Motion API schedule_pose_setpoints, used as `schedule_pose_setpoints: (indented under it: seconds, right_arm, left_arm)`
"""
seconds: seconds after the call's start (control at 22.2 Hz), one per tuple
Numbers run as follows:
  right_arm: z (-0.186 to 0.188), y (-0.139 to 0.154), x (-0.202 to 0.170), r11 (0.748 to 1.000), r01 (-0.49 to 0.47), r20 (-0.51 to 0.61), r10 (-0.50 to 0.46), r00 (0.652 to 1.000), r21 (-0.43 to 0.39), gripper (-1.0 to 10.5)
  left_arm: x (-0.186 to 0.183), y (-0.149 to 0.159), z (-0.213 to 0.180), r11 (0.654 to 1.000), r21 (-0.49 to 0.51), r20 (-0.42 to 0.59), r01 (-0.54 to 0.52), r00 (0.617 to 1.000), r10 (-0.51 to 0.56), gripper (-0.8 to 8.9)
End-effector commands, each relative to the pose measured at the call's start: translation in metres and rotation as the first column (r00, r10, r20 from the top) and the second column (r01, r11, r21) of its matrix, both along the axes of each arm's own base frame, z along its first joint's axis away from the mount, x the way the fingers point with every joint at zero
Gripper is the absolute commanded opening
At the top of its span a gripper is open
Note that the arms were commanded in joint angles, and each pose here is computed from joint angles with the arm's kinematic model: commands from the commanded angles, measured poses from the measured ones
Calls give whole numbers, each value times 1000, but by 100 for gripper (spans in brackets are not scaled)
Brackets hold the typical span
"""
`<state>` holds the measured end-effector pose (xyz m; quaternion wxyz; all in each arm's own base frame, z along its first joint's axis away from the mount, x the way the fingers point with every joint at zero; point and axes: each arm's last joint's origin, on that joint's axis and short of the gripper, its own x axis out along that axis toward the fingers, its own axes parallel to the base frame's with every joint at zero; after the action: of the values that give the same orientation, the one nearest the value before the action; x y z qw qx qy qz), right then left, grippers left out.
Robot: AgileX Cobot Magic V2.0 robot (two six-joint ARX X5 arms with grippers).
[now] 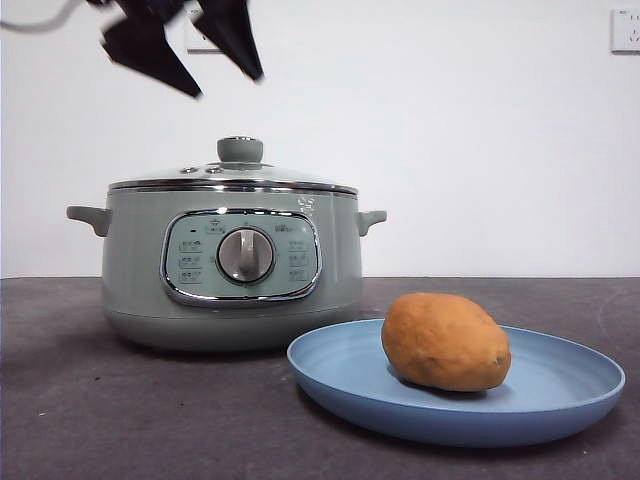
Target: Take the potato out from the steamer,put the potato on the plate,close the lid
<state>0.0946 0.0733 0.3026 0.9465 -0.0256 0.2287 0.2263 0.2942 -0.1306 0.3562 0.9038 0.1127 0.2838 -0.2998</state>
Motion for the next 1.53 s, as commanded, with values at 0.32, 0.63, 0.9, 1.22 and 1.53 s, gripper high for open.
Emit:
schedule_pose_setpoints:
  seconds: [0.32,0.63,0.9,1.22,1.53]
  right_arm:
    - [-5,4,-7,976,-194,-150,208,967,102,554]
    - [-6,7,-11,928,-327,-201,359,911,177,-6]
    - [-6,7,-11,930,-323,-200,354,914,174,1]
    - [-6,7,-11,931,-323,-200,354,914,173,1]
    - [-6,7,-11,931,-323,-200,354,914,173,1]
  left_arm:
    - [-103,39,38,997,-12,-209,81,974,-82,458]
    - [-138,53,47,993,-42,-253,113,960,-120,-9]
    - [-138,53,47,993,-41,-251,112,961,-118,-8]
    - [-138,53,47,994,-36,-249,107,962,-113,-3]
    - [-138,53,47,994,-36,-249,107,962,-113,-3]
